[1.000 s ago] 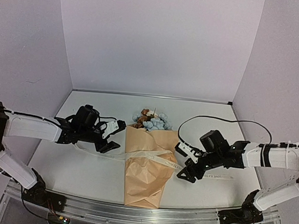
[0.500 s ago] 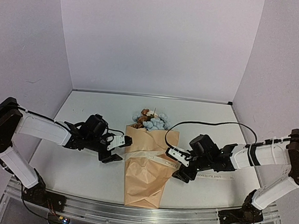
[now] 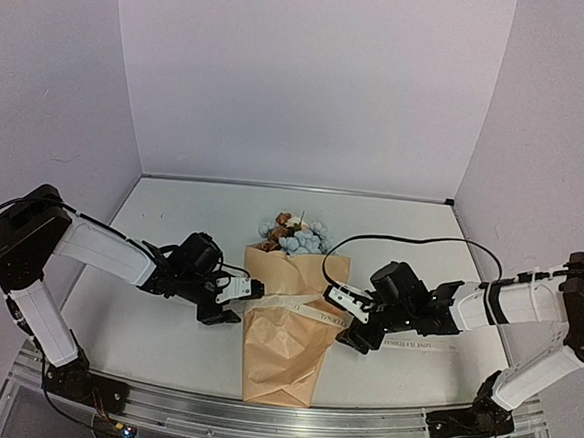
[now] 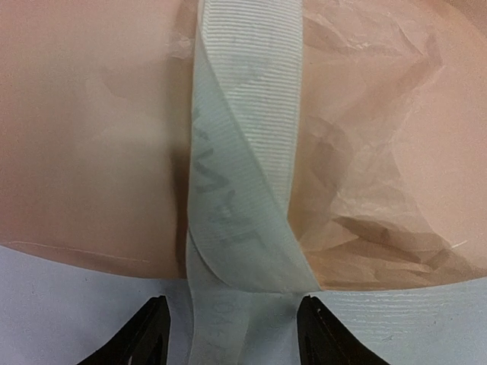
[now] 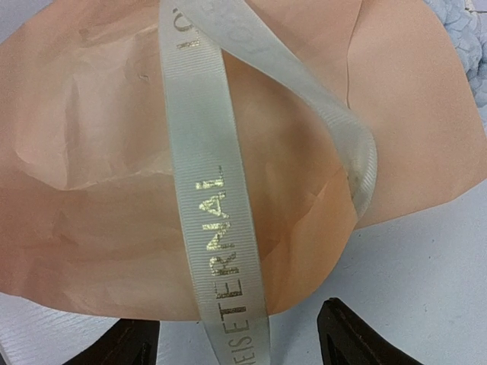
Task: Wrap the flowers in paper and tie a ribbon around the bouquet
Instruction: Tie the ribbon around the folded bouquet.
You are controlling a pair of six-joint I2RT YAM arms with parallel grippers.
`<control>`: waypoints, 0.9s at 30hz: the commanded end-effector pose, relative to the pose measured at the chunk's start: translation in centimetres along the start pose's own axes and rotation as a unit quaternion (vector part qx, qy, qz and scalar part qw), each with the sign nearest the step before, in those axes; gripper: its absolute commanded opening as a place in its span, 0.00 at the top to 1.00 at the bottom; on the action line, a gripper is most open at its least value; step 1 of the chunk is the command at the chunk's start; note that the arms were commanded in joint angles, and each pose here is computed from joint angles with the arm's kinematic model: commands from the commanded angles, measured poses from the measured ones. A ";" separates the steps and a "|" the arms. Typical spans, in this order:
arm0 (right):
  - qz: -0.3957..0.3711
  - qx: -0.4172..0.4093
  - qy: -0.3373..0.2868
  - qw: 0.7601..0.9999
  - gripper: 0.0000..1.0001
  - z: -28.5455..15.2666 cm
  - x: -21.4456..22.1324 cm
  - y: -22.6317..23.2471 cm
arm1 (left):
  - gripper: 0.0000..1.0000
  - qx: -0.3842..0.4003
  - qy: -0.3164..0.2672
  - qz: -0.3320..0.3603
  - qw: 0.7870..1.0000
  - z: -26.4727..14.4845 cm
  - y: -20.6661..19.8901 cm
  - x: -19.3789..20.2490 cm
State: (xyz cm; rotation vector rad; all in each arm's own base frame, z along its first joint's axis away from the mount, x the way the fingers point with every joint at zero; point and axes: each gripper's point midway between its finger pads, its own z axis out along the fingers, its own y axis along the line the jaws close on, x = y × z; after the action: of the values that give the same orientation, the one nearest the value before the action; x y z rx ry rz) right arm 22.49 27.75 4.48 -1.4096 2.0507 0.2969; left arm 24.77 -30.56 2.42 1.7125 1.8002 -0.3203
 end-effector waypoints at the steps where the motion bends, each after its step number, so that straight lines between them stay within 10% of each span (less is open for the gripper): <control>1: -0.009 0.016 -0.017 1.000 0.27 -0.6 -0.7 -0.4 | 0.46 -0.016 -0.021 0.021 0.999 0.4 1.5 -2.1; 8: -0.022 0.013 -0.012 1.000 0.27 -0.6 0.0 -0.1 | 0.74 -0.018 -0.011 0.020 1.000 1.3 2.0 -1.9; 19: -0.034 0.026 -0.001 0.999 0.33 0.9 -0.2 -0.9 | 0.92 -0.032 -0.011 0.016 0.999 0.7 2.4 -2.0; 27: -0.019 0.044 0.001 0.999 0.58 1.2 -0.1 -1.4 | 0.98 -0.044 -0.014 0.011 0.999 0.2 2.8 -2.3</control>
State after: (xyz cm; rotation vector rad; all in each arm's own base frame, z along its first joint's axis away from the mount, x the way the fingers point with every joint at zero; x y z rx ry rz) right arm 22.62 26.62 2.42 -1.4620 2.0540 0.2050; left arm 26.10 -31.01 1.57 1.7277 1.8016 -0.2637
